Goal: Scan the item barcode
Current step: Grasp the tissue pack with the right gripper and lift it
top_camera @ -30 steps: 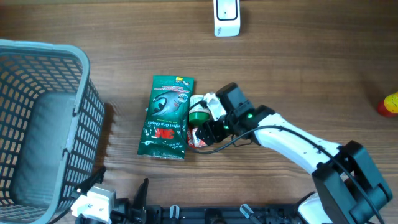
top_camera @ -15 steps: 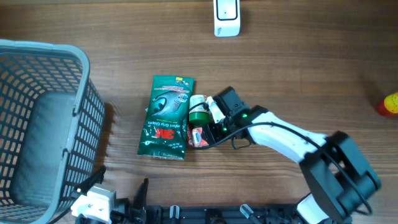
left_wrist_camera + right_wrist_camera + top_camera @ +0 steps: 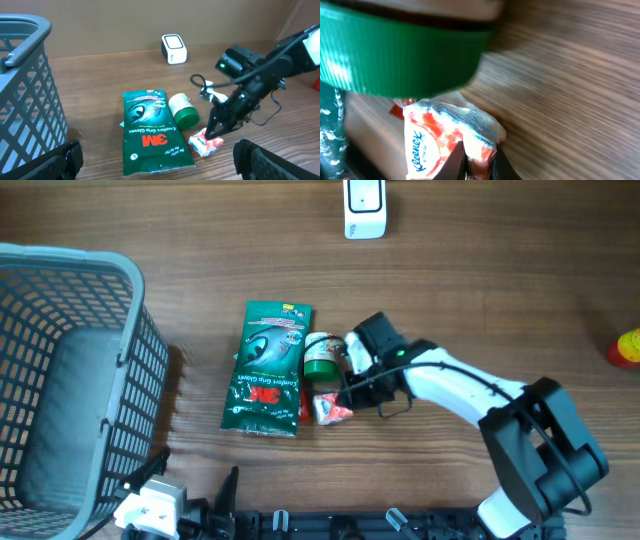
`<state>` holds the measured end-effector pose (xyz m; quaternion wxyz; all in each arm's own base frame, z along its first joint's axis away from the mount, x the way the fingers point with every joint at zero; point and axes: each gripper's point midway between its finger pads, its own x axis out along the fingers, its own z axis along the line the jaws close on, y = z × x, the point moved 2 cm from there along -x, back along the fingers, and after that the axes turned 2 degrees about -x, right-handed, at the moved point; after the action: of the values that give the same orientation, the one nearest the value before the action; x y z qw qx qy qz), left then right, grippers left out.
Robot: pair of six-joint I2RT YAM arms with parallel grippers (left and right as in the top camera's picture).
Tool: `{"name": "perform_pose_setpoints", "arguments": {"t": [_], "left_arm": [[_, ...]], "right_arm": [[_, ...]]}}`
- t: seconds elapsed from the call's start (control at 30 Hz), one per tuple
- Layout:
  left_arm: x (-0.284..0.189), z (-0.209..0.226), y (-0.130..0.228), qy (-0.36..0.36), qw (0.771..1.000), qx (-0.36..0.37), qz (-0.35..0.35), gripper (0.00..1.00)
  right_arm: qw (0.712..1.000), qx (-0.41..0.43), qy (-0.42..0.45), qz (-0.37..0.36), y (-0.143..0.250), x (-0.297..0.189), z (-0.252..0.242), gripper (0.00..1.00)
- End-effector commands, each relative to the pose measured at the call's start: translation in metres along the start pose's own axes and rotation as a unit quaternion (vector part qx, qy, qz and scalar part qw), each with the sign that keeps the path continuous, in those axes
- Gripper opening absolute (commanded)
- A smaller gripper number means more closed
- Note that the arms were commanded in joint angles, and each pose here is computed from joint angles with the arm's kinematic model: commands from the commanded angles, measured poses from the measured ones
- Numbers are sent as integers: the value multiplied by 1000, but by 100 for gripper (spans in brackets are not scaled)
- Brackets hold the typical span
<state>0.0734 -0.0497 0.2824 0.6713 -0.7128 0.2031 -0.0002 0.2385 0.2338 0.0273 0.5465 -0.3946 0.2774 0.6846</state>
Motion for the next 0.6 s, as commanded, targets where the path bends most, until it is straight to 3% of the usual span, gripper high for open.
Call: {"name": "perform_pose_setpoints", "arguments": {"t": [0.0,0.23,0.57], "left_arm": [[-1,-3,0,10,1000,9,-3,100],[-1,-3,0,10,1000,9,-3,100],[-1,-3,0,10,1000,9,-3,100]], "right_arm": [[989,75,-129,-13,-20,-44,32,4],[926,182,-328,49,-17,-107,70,4],[863,290,-387,145,-8,-127,88,4]]}}
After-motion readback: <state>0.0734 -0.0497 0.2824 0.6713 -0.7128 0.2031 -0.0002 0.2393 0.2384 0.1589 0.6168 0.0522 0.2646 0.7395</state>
